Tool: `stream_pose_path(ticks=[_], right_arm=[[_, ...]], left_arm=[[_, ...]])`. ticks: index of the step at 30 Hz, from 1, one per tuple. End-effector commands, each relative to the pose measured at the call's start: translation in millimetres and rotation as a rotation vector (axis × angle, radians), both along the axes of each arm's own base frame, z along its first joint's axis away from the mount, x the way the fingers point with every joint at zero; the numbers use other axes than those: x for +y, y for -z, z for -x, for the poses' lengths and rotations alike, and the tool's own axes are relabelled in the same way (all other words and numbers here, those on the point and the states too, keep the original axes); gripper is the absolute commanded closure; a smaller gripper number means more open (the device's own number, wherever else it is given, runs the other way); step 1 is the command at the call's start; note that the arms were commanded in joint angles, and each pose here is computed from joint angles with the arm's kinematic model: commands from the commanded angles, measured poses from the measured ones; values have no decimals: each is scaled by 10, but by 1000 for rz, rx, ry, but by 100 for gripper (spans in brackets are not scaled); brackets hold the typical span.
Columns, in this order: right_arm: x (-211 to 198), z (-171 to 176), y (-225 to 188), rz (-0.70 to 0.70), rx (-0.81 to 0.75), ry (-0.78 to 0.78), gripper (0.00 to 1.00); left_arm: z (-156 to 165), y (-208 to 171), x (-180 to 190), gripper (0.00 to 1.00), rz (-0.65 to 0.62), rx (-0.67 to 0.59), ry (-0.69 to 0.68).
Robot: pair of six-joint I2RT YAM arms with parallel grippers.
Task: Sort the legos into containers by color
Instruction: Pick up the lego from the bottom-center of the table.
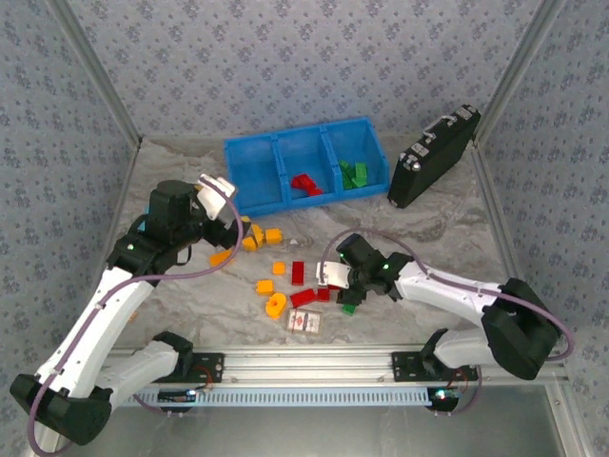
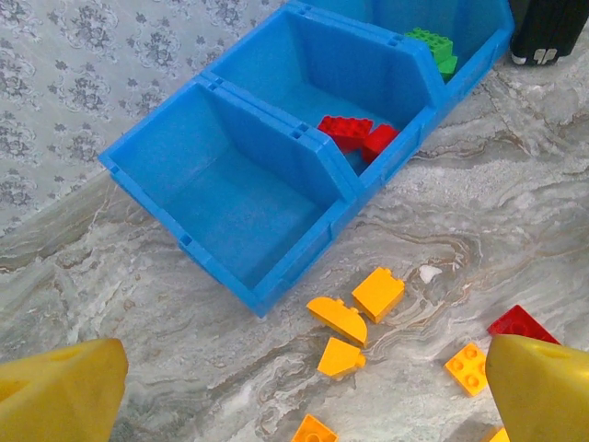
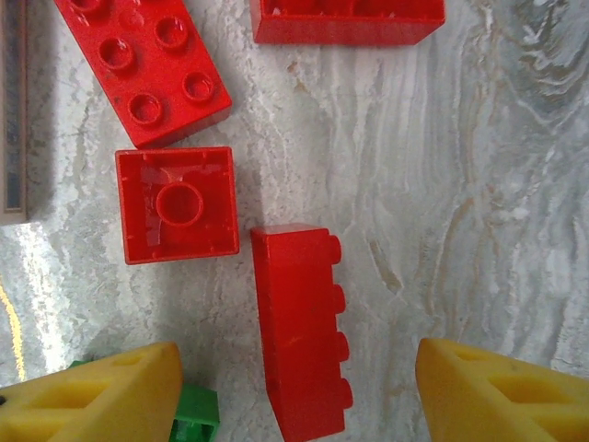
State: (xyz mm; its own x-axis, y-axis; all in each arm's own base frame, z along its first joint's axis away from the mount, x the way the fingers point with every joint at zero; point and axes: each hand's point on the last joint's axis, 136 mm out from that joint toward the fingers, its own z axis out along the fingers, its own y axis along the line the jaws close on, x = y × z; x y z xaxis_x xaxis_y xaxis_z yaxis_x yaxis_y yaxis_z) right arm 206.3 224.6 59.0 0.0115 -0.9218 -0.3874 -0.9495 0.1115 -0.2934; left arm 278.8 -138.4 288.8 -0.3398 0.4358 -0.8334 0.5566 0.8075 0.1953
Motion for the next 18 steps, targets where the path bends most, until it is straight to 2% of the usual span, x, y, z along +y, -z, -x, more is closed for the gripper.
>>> stream_pose_path(ticks=[1, 5, 11, 18], right_arm=[[94, -13, -20, -12, 15, -33, 31], [127, -27, 43, 1, 38, -40, 37], [143, -32, 137, 26, 64, -53, 56], [153, -38, 165, 38, 77, -60, 67]], left_arm=[[-1, -56, -13, 0, -1, -35, 12], [-2, -41, -35, 0, -1, -34, 24], [16, -41, -25, 0, -10, -38, 28], [7, -23, -38, 0, -15, -38, 35]])
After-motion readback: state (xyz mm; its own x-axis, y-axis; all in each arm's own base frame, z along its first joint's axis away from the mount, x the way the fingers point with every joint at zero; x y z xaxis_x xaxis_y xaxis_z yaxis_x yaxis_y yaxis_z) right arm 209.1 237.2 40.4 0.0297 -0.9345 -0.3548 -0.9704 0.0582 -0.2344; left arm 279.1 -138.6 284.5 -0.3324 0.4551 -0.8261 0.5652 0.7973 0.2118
